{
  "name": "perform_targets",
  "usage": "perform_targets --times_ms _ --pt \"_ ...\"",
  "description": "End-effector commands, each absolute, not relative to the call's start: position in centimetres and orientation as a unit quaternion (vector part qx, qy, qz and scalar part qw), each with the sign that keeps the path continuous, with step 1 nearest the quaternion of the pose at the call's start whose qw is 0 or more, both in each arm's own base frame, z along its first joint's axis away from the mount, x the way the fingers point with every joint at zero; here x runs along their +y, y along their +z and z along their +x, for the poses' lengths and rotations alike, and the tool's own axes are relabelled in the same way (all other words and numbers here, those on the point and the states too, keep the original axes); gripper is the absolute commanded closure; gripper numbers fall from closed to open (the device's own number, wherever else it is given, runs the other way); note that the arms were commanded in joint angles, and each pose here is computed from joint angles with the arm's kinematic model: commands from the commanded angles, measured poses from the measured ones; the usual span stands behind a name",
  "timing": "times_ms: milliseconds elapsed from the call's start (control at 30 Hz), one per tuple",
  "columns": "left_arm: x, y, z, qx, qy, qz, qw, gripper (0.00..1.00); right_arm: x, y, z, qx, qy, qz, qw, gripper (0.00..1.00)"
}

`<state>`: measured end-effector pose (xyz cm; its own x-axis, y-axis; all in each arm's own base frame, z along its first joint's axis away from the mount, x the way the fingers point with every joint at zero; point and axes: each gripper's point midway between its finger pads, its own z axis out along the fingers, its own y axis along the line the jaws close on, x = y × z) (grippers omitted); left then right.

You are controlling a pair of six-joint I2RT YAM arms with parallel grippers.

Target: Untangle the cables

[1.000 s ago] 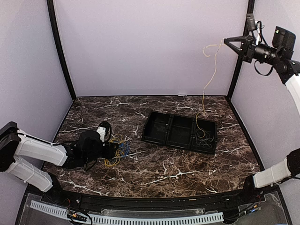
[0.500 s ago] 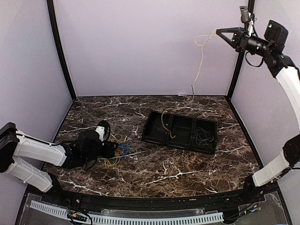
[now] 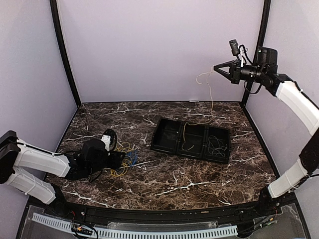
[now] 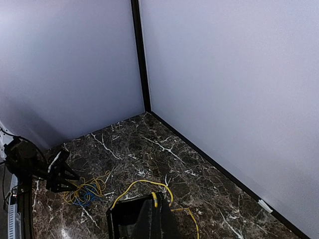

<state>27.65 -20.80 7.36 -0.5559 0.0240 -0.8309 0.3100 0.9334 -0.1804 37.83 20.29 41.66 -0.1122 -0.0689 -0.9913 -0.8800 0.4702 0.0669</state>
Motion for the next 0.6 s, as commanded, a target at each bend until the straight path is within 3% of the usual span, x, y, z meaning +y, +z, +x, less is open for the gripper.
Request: perform_targets --times_ms 0,300,567 --pt "-20.5 7.1 27.5 0.869 -0.156 0.09 0.461 0.43 22.0 38.4 38.7 0.663 0.341 -0.381 0.547 1.0" --pt "-20.6 7.2 27.6 0.869 -0.153 0.093 0.461 0.43 27.8 32.0 37.0 0.68 0.355 -0.435 0.471 1.0" --pt "-20.0 7.0 27.3 0.87 -0.146 0.091 0.462 0.43 28.2 26.4 38.2 0.717 0.328 -0.44 0.43 1.0"
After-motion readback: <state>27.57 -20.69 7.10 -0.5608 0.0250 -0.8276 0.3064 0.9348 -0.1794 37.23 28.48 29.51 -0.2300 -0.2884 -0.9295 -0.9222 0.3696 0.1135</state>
